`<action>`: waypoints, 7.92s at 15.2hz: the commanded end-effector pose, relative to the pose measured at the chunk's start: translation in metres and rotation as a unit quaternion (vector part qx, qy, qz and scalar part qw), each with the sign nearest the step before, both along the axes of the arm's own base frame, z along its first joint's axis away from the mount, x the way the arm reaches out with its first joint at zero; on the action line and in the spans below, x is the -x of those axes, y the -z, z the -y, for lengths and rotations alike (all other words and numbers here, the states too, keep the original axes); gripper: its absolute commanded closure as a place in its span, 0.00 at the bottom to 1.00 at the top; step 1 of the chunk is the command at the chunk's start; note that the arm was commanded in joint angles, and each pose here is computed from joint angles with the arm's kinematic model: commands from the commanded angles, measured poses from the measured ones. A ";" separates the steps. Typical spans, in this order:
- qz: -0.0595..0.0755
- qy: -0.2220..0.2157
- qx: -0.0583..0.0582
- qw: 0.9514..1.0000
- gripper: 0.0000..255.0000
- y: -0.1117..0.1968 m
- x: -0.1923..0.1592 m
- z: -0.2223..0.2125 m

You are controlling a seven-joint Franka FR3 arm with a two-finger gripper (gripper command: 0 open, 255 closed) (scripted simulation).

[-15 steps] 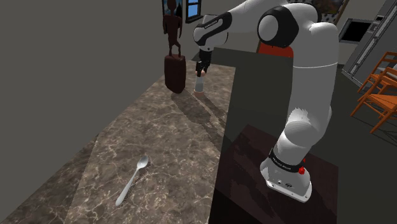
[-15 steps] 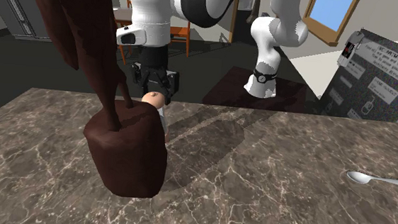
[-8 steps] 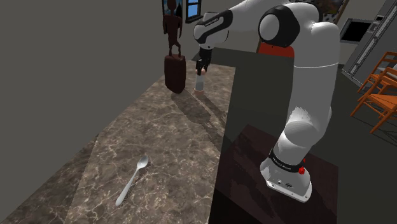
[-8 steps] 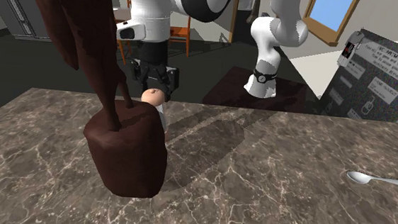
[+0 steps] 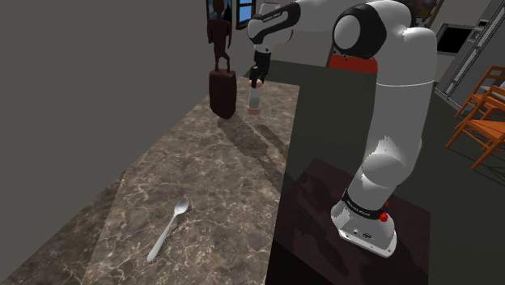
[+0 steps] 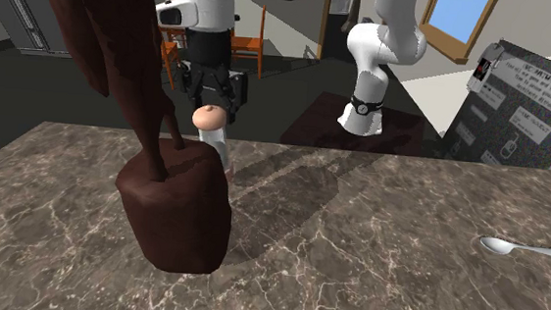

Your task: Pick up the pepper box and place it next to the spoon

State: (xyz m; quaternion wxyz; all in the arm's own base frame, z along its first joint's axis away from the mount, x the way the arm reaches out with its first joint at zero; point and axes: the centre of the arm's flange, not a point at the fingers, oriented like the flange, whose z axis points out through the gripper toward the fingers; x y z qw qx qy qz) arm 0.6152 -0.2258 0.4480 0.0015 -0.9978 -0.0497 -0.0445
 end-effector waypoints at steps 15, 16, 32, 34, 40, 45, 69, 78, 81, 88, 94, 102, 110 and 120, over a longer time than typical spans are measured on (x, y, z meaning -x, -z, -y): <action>0.000 0.000 0.000 1.000 1.00 -0.084 -0.001 0.000; 0.000 0.000 0.000 1.000 1.00 -0.090 -0.001 0.000; 0.000 0.000 0.000 1.000 1.00 -0.174 -0.001 0.000; 0.000 0.000 0.000 1.000 1.00 -0.185 -0.001 0.000; 0.000 0.000 0.000 1.000 1.00 -0.205 -0.001 -0.013; 0.000 0.000 0.000 1.000 1.00 -0.189 0.001 -0.076; 0.000 0.000 0.000 1.000 1.00 -0.108 0.009 -0.383; 0.000 0.000 0.000 1.000 1.00 -0.078 0.012 -0.498; 0.000 0.000 0.000 1.000 1.00 -0.068 0.013 -0.536; 0.000 0.000 0.000 1.000 1.00 -0.045 0.016 -0.625; 0.000 0.000 0.000 1.000 1.00 -0.017 0.017 -0.669; 0.000 0.000 0.000 1.000 1.00 0.025 0.017 -0.669; 0.000 0.000 0.000 1.000 1.00 0.041 0.017 -0.669; 0.000 0.000 0.000 1.000 0.00 0.028 0.018 -0.669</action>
